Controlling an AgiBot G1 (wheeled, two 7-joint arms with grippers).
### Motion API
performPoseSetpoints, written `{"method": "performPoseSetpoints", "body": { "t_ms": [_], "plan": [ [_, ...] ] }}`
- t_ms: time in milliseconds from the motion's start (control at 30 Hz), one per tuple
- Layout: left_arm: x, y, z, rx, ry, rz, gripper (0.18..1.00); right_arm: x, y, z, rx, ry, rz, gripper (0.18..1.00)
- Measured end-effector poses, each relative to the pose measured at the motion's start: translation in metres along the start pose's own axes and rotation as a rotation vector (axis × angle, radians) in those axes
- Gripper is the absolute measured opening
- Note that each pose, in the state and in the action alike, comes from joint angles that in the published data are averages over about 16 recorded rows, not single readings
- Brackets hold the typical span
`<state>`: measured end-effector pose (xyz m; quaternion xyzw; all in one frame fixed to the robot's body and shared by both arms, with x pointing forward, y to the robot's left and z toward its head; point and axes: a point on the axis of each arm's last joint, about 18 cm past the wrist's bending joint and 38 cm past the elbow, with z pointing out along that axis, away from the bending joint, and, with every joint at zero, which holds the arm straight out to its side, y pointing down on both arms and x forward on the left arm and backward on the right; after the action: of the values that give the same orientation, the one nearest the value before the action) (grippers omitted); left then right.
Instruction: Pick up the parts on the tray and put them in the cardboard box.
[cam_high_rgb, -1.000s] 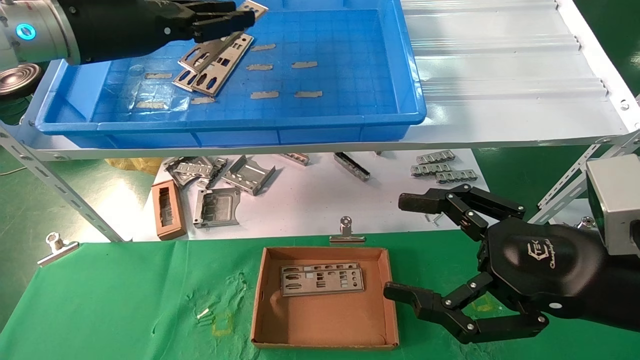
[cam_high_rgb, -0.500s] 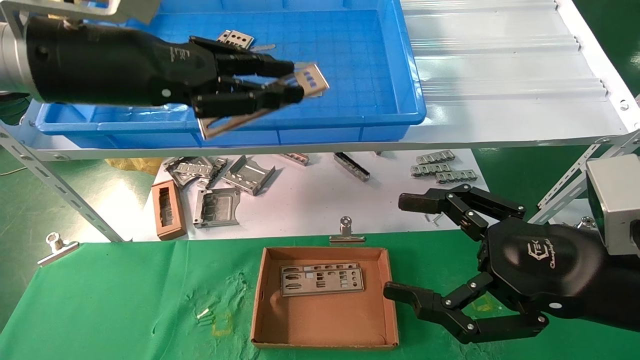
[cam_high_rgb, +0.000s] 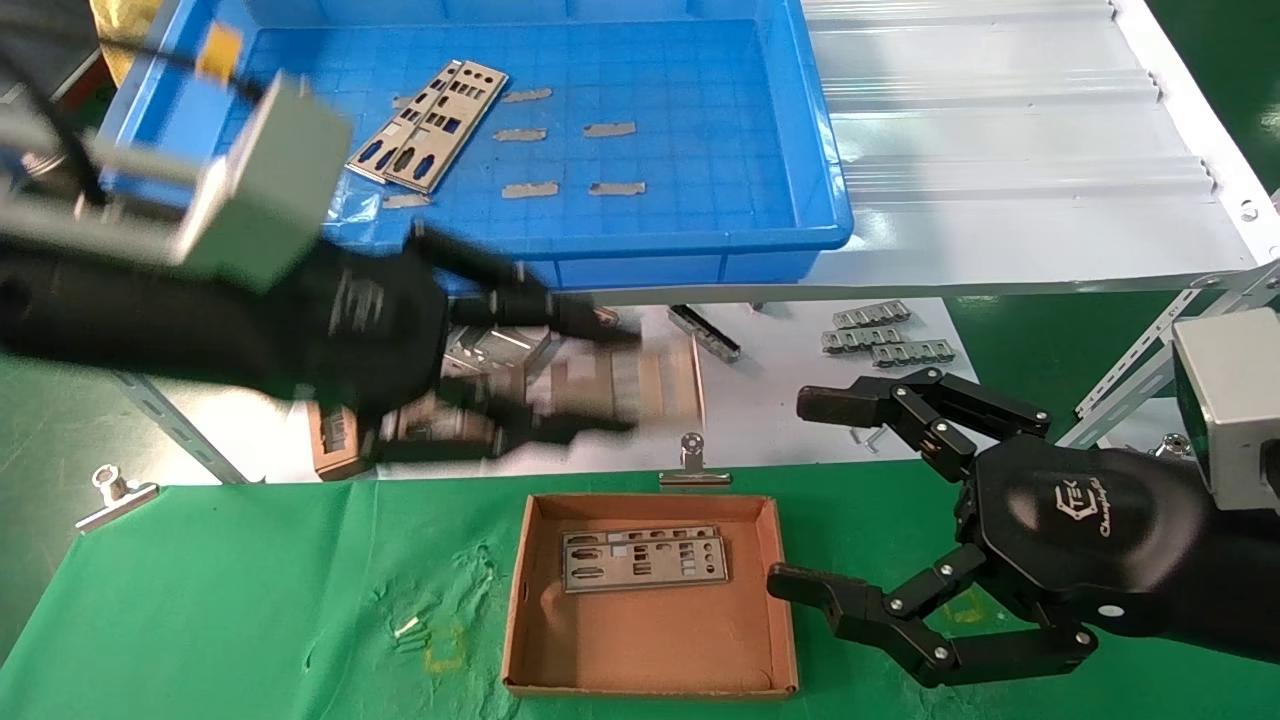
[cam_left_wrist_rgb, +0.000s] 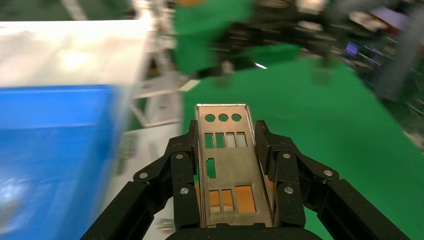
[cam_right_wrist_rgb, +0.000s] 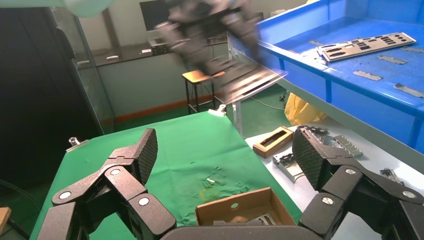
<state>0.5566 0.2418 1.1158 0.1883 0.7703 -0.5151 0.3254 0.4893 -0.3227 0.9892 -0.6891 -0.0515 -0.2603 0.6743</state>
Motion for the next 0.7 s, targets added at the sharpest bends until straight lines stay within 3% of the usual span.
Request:
{"method": "performPoseSetpoints", "body": {
  "t_ms": [300,700],
  "plan": [
    [0.040,0.053,0.035,-0.092,0.091,0.023,0.440,0.000,0.000,0.000,0.000,0.000,0.000,1.000],
    [0.060,0.138,0.123,-0.192,0.060,-0.036,0.440,0.000,0.000,0.000,0.000,0.000,0.000,1.000]
  ]
}}
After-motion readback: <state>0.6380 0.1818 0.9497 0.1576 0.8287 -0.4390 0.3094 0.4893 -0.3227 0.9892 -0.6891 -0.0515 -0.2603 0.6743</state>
